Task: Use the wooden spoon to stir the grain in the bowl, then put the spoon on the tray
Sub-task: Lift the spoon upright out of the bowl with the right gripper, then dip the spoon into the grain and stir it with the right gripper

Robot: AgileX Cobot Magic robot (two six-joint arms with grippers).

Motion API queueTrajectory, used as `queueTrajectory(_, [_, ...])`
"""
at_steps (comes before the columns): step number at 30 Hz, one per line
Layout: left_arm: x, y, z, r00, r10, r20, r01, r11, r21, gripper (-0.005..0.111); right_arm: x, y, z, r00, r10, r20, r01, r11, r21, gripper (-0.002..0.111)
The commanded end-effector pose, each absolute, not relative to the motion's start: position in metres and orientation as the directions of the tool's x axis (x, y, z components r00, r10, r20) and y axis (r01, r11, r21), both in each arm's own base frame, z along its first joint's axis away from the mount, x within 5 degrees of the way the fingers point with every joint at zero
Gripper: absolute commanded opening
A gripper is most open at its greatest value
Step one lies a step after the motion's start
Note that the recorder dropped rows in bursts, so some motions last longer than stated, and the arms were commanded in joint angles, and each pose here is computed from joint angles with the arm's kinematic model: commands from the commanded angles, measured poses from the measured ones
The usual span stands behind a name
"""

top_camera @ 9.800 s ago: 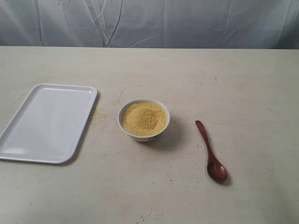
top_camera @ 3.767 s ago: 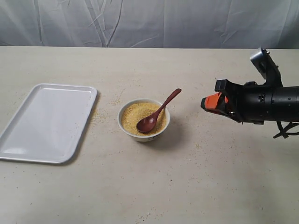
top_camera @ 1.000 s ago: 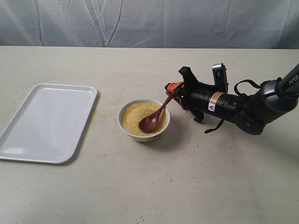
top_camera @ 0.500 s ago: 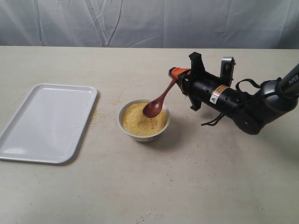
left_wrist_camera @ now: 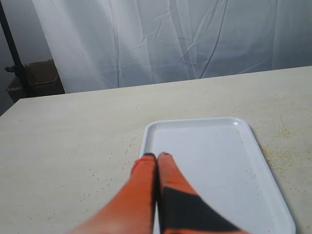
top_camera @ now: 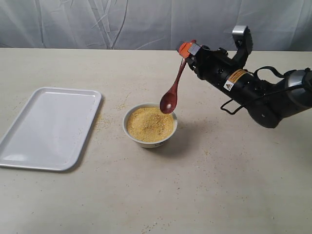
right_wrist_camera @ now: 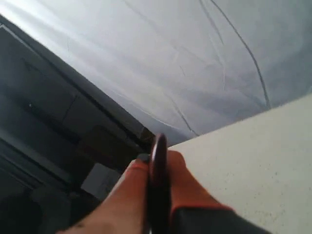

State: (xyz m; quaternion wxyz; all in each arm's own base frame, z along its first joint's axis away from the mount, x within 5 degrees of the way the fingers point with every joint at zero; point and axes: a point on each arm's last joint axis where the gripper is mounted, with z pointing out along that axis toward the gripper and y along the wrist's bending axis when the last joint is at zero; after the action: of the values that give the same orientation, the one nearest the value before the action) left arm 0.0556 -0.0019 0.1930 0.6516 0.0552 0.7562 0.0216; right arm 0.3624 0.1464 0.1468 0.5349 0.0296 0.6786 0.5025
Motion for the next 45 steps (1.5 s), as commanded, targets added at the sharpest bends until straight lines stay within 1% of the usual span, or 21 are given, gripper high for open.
queueTrajectory(1, [0.055, -0.002, 0.192, -0.145, 0.112, -0.983, 0.061, 0.993, 0.104, 0.000, 0.356, 0.155, 0.158, -0.329, 0.446, -0.832, -0.635, 0.548, 0.544, 0.008])
queueTrajectory(6, [0.055, -0.002, 0.192, -0.145, 0.112, -0.983, 0.061, 0.993, 0.104, 0.000, 0.349, 0.172, 0.150, -0.274, 0.353, -0.895, -0.689, 0.577, 0.438, 0.008])
queueTrajectory(12, [0.055, -0.002, 0.192, -0.145, 0.112, -0.983, 0.061, 0.993, 0.104, 0.000, 0.344, 0.190, 0.140, -0.215, 0.306, -0.927, -0.692, 0.622, 0.366, 0.008])
queueTrajectory(19, [0.055, -0.002, 0.192, -0.145, 0.112, -0.983, 0.061, 0.993, 0.104, 0.000, 0.339, 0.197, 0.136, -0.231, 0.263, -0.937, -0.717, 0.605, 0.346, 0.008])
queueTrajectory(24, [0.055, -0.002, 0.192, -0.145, 0.112, -0.983, 0.061, 0.993, 0.104, 0.000, 0.332, 0.203, 0.135, -0.246, 0.225, -0.943, -0.779, 0.532, 0.330, 0.008])
queueTrajectory(27, [0.055, -0.002, 0.192, -0.145, 0.112, -0.983, 0.061, 0.993, 0.104, 0.000, 0.332, 0.202, 0.136, -0.253, 0.237, -0.938, -0.771, 0.537, 0.343, 0.008])
queueTrajectory(34, [0.055, -0.002, 0.192, -0.145, 0.112, -0.983, 0.061, 0.993, 0.104, 0.000, 0.335, 0.198, 0.167, -0.187, 0.304, -0.934, -0.765, 0.552, 0.333, 0.008])
queueTrajectory(38, [0.055, -0.002, 0.192, -0.145, 0.112, -0.983, 0.061, 0.993, 0.104, 0.000, 0.342, 0.199, 0.177, -0.103, 0.271, -0.957, -0.762, 0.597, 0.251, 0.008])
queueTrajectory(41, [0.055, -0.002, 0.192, -0.145, 0.112, -0.983, 0.061, 0.993, 0.104, 0.000, 0.348, 0.200, 0.165, -0.138, 0.163, -0.977, -0.736, 0.643, 0.212, 0.008])
queueTrajectory(45, [0.055, -0.002, 0.192, -0.145, 0.112, -0.983, 0.061, 0.993, 0.104, 0.000, 0.342, 0.211, 0.141, -0.163, 0.128, -0.978, -0.790, 0.577, 0.207, 0.008])
